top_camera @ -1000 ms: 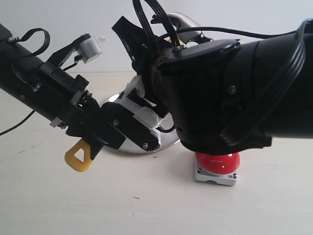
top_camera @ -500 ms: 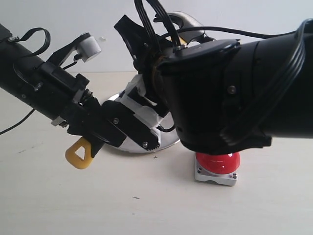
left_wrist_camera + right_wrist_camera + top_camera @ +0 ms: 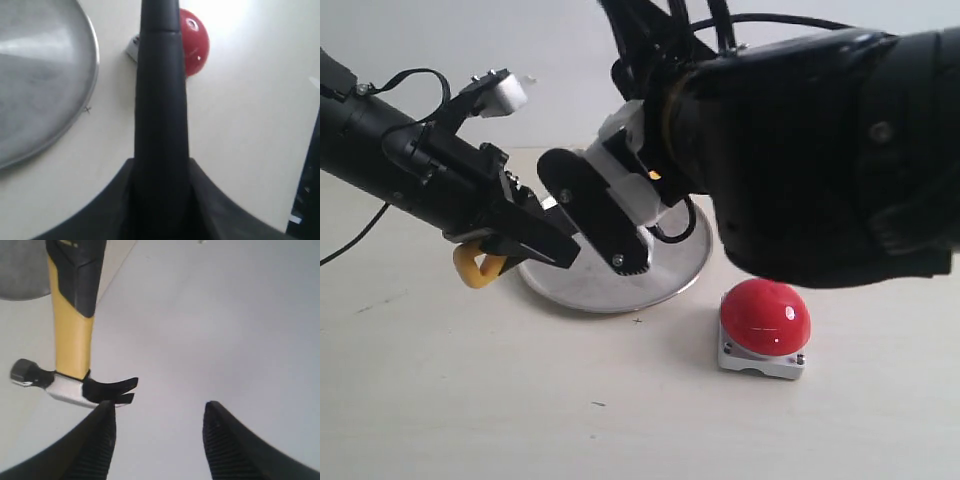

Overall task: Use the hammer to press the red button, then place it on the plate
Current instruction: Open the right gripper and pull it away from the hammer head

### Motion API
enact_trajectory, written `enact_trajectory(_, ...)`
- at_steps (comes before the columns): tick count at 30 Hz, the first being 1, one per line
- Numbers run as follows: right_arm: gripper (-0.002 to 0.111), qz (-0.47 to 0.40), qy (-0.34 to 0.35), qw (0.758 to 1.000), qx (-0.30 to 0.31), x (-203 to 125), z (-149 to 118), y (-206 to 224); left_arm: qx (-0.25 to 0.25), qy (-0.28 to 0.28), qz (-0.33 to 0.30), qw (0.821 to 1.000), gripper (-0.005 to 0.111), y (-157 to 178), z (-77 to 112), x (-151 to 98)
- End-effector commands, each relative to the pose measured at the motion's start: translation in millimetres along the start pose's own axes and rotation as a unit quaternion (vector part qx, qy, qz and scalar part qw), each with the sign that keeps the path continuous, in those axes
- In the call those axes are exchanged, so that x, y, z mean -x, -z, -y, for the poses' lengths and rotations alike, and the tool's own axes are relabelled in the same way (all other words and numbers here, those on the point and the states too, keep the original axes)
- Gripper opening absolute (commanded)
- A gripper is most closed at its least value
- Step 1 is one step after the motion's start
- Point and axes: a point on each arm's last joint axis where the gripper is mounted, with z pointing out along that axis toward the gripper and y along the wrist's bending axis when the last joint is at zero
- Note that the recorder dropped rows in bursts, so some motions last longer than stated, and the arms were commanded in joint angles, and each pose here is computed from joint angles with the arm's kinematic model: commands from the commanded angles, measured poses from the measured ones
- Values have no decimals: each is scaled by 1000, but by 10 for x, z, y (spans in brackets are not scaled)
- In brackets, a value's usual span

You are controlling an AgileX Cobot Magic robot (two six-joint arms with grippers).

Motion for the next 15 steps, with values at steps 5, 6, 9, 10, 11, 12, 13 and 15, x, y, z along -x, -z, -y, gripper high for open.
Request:
enact_trajectory(5, 52, 58, -295, 952, 58, -272, 39, 367, 43, 10, 81, 996, 0, 105, -6, 175)
enact_trajectory(6, 51, 67, -349, 932, 74, -298, 30, 421, 44, 9, 85, 995, 0, 124, 19, 179)
enact_trajectory(9, 51, 80, -469, 870, 128, -357, -10, 561, 66, 4, 112, 991, 0, 208, 113, 188)
enact_trajectory(10, 51, 79, -499, 851, 141, -375, -23, 595, 75, -1, 121, 990, 0, 229, 163, 187)
enact_trajectory(11, 49, 77, -537, 825, 159, -392, -39, 636, 81, -6, 127, 989, 0, 243, 210, 183)
enact_trajectory(12, 44, 69, -575, 796, 178, -408, -62, 673, 88, -11, 134, 987, 0, 259, 266, 169)
enact_trajectory(13, 38, 59, -601, 773, 194, -422, -85, 702, 94, -18, 139, 986, 0, 261, 328, 146)
enact_trajectory(15, 20, 31, -642, 733, 224, -452, -171, 753, 105, -27, 145, 983, 0, 249, 428, 92)
